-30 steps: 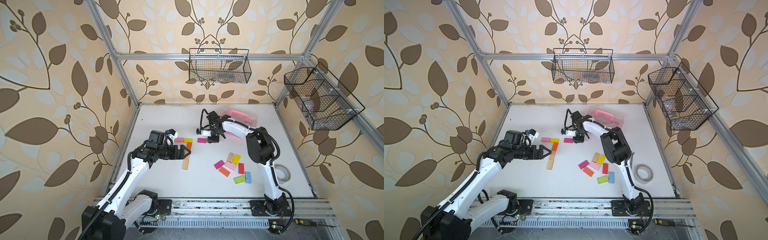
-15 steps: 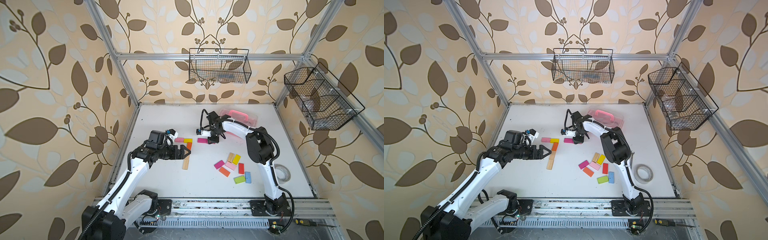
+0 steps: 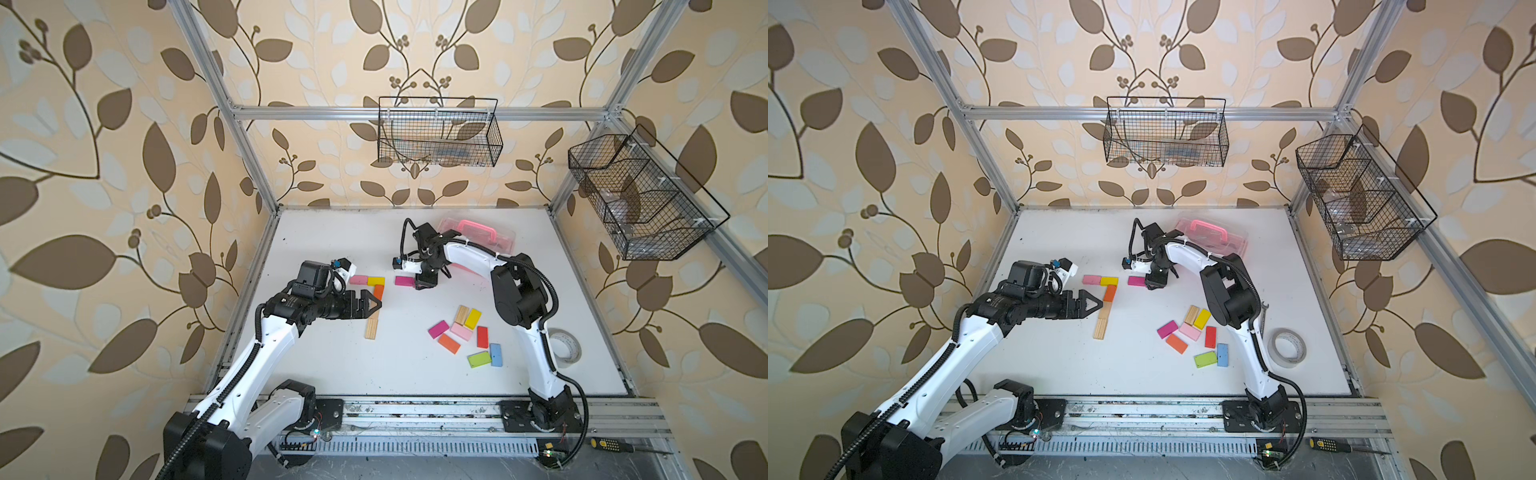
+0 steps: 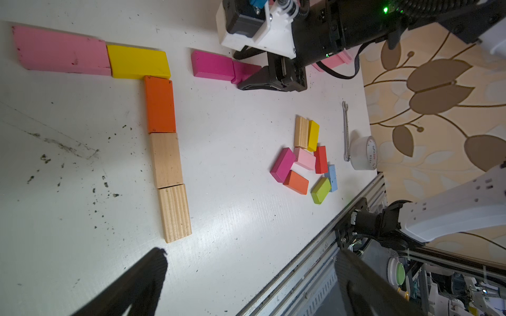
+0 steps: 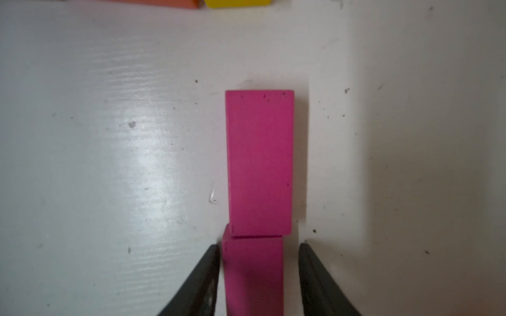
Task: Assemble the number 7 with building blocks
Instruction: Assemble the building block at the center of the board, then pick up the building block from the center of the board.
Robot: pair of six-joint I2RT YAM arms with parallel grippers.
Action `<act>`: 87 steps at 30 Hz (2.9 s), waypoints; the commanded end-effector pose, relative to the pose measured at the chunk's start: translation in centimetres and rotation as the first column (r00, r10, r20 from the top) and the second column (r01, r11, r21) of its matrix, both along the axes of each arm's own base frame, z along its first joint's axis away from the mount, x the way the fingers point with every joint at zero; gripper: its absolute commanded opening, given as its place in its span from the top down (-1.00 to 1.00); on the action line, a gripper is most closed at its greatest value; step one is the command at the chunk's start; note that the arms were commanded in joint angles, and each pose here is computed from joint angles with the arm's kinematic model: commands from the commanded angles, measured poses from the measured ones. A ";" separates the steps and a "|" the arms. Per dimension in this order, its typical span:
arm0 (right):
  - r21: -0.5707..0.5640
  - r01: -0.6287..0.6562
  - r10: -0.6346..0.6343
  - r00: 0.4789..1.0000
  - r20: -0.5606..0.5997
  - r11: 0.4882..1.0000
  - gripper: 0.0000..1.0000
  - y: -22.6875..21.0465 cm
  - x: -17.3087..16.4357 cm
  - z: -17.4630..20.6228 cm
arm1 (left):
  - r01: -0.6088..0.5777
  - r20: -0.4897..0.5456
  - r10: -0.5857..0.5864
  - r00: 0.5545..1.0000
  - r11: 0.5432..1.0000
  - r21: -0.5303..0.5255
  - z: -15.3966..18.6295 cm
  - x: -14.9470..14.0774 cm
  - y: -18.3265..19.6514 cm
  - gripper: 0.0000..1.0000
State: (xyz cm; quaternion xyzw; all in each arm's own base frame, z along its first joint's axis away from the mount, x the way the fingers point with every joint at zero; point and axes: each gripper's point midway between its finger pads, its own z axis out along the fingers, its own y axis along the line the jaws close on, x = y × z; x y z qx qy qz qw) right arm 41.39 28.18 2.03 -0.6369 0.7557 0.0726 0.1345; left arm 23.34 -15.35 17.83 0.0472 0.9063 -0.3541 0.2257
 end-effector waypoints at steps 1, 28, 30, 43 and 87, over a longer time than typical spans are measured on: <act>0.034 0.030 -0.031 0.999 0.011 0.999 -0.07 0.0 0.2 0.6 | 0.036 0.039 -0.036 0.999 0.999 -0.014 0.9 0.1 -0.5 -0.98; 0.663 0.749 -0.744 0.442 -0.501 -0.002 -1.00 -15.1 -7.4 23.8 | 0.038 0.056 -0.036 0.998 0.999 -0.025 1.1 0.0 -0.6 -0.98; 0.493 0.870 -0.816 0.266 -0.513 -0.026 -1.00 -17.6 -9.0 20.0 | 0.040 0.053 -0.039 0.998 0.999 -0.025 1.0 0.0 -0.7 -0.98; 0.051 0.987 -0.958 -0.135 -0.253 -0.153 -0.80 -20.6 -19.2 4.0 | 0.049 0.041 -0.048 0.998 0.998 -0.027 0.7 0.0 -0.9 -0.98; -0.068 0.994 -0.972 -0.101 -0.212 -0.088 0.14 -18.8 -19.8 -2.0 | 0.062 0.069 -0.060 0.996 0.998 -0.027 1.5 -0.4 -1.1 -0.98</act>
